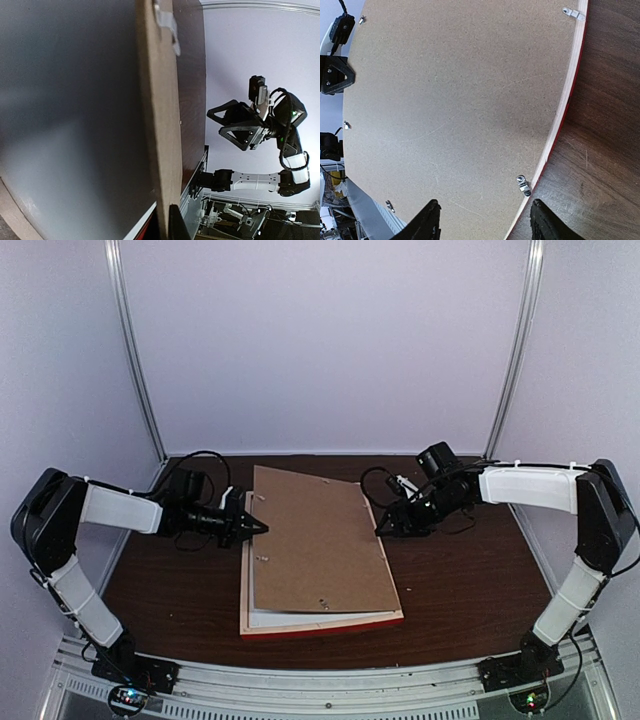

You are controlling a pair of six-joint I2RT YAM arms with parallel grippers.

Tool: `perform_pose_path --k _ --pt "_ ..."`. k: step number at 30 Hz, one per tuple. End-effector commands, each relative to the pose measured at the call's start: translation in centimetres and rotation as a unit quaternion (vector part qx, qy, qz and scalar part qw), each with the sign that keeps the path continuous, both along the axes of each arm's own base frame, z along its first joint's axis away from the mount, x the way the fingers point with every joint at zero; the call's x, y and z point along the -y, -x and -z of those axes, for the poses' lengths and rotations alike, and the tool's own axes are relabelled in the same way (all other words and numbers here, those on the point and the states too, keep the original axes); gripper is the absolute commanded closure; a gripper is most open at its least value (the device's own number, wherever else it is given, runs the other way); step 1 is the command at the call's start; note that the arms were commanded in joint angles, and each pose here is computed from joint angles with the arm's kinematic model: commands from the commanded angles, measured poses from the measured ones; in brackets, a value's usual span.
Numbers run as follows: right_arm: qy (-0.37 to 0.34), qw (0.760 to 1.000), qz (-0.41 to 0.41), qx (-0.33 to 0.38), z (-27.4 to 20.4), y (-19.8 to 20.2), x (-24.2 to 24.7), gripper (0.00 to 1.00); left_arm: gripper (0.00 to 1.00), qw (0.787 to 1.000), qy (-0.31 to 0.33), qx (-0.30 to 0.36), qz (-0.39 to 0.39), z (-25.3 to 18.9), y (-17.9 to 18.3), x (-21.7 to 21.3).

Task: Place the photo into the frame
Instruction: Hold the frame body at the center of the board.

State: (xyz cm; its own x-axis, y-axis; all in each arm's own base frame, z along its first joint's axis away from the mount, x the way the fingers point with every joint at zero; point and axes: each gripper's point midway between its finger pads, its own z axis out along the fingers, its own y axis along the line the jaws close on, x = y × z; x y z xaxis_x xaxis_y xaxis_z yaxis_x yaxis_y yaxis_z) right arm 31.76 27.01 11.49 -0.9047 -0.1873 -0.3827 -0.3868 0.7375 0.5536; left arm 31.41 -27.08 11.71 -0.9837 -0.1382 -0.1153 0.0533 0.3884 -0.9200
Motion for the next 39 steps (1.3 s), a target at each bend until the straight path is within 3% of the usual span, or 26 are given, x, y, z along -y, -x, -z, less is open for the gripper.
perform_pose_path --k 1,8,17,29,39 --pt "0.027 1.000 0.015 0.002 1.0 -0.7 0.8 0.39 1.00 0.999 -0.042 0.028 0.010 0.5 0.1 -0.5" --pt "0.066 0.997 0.040 0.010 2.4 -2.0 1.7 0.39 1.00 0.998 -0.058 0.017 0.008 1.5 0.4 -0.9" --pt "0.062 0.997 0.040 0.008 3.7 -3.2 0.8 0.39 1.00 0.997 -0.082 0.013 0.002 2.7 0.6 -1.4" --pt "0.090 0.994 0.054 0.011 5.8 -5.5 0.6 0.53 1.00 0.993 -0.114 0.007 0.000 4.0 0.7 -2.1" --pt "0.097 0.994 0.049 0.005 7.2 -5.8 0.5 0.58 1.00 0.991 -0.135 0.002 -0.001 4.9 0.8 -2.6"
